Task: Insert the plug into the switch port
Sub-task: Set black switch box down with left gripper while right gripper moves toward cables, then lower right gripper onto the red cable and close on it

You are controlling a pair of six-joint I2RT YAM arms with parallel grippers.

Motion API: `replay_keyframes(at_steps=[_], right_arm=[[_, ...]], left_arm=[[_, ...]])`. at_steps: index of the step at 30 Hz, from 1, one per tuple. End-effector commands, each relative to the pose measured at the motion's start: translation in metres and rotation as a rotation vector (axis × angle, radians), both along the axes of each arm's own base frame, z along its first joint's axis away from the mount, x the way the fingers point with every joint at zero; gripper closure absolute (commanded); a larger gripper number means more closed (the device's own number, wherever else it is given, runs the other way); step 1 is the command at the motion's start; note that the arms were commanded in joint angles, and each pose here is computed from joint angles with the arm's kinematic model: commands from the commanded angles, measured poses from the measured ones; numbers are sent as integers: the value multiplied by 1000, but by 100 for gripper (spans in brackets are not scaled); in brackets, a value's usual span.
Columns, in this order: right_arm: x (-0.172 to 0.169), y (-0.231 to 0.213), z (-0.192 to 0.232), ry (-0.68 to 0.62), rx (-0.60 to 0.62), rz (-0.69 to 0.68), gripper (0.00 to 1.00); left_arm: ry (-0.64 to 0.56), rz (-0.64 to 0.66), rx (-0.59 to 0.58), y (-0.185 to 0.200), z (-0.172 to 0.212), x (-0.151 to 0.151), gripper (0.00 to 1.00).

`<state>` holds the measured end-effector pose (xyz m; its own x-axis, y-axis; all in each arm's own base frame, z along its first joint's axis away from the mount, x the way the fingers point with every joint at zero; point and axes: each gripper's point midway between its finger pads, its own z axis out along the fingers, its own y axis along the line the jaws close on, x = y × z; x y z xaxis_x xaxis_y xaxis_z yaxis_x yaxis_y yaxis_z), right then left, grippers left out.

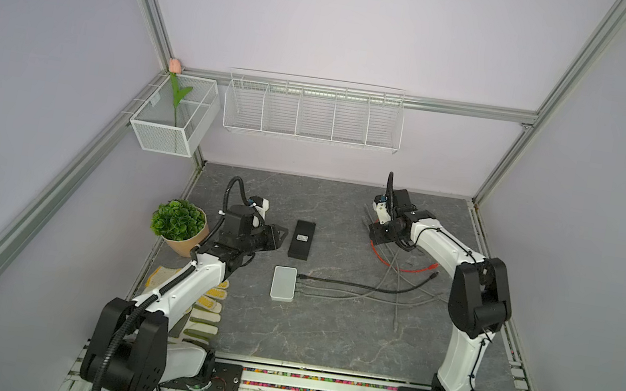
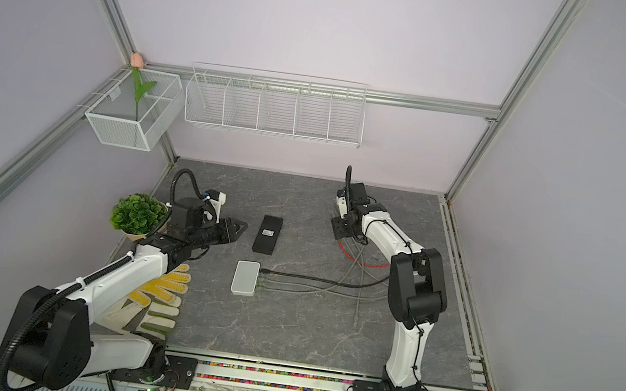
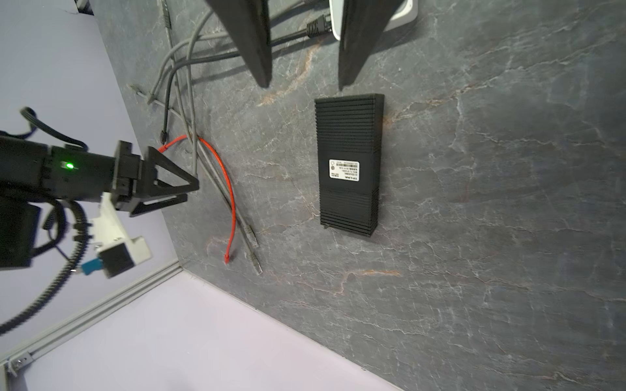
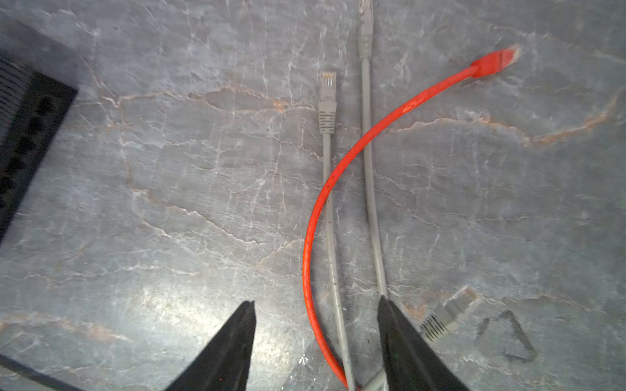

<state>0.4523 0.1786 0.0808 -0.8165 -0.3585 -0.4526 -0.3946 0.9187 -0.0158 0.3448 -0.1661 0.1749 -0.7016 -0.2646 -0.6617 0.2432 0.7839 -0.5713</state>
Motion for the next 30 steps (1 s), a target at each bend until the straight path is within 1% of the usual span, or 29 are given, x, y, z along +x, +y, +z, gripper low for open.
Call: replay_keyframes(at_steps=[1,5,11,19,30], right_arm=[[-10,2,-25,68,-6,4,40],[-12,5,-38,97,3,8,43],[-13,9,-47,112,6,12,47],[-12,19,-40,73,-28,35,47],[-8,14,-61,113,-58,24,47]], left_arm=[[-22,-2,22,-1,3,-10,65],[-28,2,24,1,5,-17,65],[-34,0,14,1,6,-19,65],[-40,10,17,3,8,-20,65],[-48,16,34,6,11,-22,65]])
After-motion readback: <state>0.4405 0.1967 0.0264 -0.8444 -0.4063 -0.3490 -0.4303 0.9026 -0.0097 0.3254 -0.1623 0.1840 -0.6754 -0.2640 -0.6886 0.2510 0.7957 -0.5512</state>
